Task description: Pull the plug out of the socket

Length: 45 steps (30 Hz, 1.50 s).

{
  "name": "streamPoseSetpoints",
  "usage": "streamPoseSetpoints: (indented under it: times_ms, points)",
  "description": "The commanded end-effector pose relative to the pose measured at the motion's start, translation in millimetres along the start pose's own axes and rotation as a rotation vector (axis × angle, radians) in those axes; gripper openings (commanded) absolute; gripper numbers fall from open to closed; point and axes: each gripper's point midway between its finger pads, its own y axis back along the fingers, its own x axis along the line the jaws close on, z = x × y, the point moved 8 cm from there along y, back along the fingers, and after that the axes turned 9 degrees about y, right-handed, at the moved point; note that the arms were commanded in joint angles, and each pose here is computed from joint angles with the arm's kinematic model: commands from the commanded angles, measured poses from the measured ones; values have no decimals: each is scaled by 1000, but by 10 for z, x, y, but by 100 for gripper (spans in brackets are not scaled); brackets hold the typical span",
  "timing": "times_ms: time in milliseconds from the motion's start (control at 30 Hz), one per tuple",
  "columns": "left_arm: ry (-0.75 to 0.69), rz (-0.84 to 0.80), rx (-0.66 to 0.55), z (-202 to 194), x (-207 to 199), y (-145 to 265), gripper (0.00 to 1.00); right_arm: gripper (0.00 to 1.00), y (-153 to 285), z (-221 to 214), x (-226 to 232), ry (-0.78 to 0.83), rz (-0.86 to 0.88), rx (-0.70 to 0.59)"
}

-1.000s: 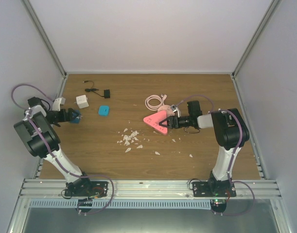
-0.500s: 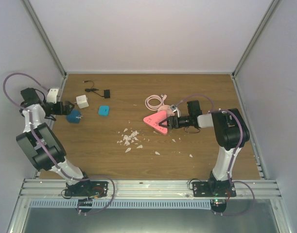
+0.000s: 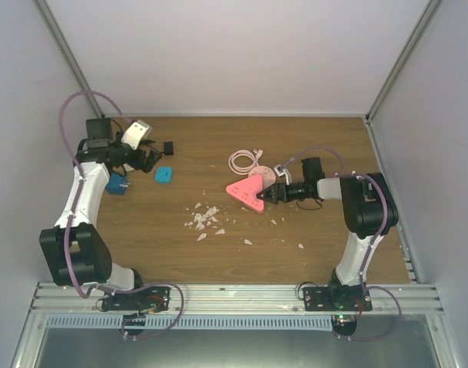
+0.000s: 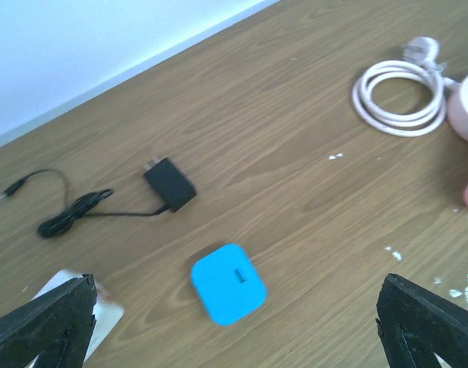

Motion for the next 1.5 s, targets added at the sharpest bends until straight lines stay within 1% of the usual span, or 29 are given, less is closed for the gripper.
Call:
streamPoseSetpoints:
  times_ms: [0,133,300,367,533,700,800,933,1133,1333,1467]
  points:
    - [-66,-19,-51,195,-210,-27,99,100,69,-515,-184,-166,-139,162]
    - [-127,-96,-56,294,-446,-127,99,97,151,-470,-88,-117,-121,170]
    - [-140,-287,-52,298,-731,-285,99,93,293,-352,-58,-69,-138,150]
    - [-163,-353,-44,289,-908,-379,99,90,351,-303,-70,-61,-138,137]
    - [-184,-504,15,212,-1323,-666,99,85,502,-146,-87,-23,-174,95]
    - [-173,-611,75,126,-1612,-964,99,80,573,113,-112,12,-223,42]
    - [-161,-659,118,83,-1751,-1131,99,78,596,267,-169,28,-264,13]
    - [-134,-713,159,53,-1877,-1325,99,78,606,420,-259,53,-306,-16]
    - [-95,-758,204,38,-1938,-1587,97,78,553,576,-447,68,-316,-23]
    - [-71,-792,222,-20,-1953,-1763,97,78,454,616,-537,74,-273,-11]
    - [-54,-812,241,-103,-1974,-1846,96,77,299,577,-579,78,-220,22]
